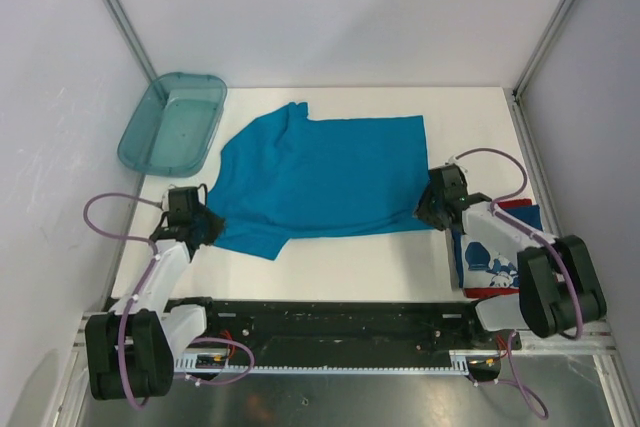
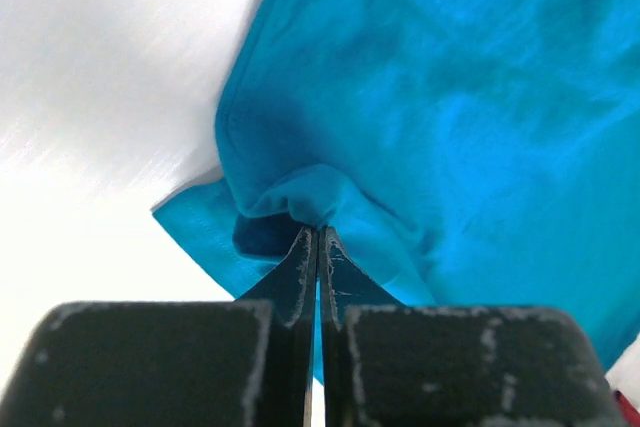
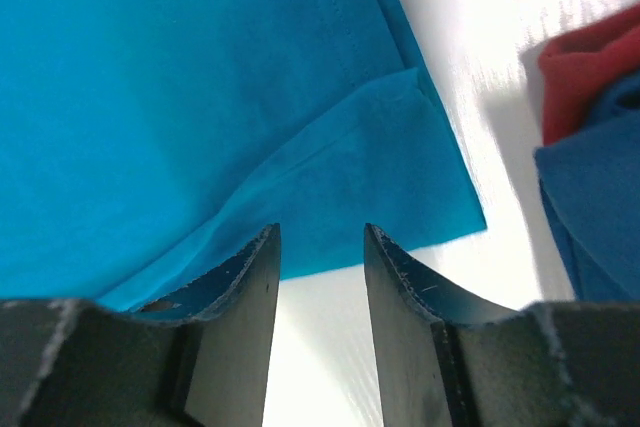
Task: Fold and stack the t-shirts
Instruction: Flatten out the tshirt
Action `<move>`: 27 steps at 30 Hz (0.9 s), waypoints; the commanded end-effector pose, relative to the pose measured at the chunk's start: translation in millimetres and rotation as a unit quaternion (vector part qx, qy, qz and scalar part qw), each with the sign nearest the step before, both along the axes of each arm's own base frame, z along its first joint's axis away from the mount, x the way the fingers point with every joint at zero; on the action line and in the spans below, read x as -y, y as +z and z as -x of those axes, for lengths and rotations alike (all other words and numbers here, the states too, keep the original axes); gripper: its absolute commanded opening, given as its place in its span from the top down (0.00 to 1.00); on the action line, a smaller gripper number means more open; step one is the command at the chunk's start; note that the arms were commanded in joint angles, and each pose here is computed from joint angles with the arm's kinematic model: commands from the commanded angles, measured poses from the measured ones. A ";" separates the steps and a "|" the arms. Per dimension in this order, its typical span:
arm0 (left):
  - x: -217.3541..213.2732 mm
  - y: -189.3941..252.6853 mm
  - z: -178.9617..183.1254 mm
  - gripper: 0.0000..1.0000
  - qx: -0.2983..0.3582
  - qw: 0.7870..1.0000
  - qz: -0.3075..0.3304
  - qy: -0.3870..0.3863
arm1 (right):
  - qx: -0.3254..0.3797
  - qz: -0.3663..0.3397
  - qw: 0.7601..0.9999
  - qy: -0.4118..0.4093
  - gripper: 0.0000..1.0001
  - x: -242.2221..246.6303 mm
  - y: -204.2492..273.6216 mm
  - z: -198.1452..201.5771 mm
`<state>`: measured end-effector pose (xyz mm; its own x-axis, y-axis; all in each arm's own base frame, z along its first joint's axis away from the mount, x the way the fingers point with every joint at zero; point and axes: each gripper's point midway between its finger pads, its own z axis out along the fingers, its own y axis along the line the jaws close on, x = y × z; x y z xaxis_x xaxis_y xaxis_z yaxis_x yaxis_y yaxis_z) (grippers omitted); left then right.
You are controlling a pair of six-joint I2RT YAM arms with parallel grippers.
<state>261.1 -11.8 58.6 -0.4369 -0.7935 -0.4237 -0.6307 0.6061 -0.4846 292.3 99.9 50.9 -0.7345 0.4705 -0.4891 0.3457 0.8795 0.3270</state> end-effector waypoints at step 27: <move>14.7 73.9 -43.3 0.51 0.072 0.982 -0.052 -0.167 | 0.013 -0.025 0.998 -0.051 0.58 25.9 12.3 29.0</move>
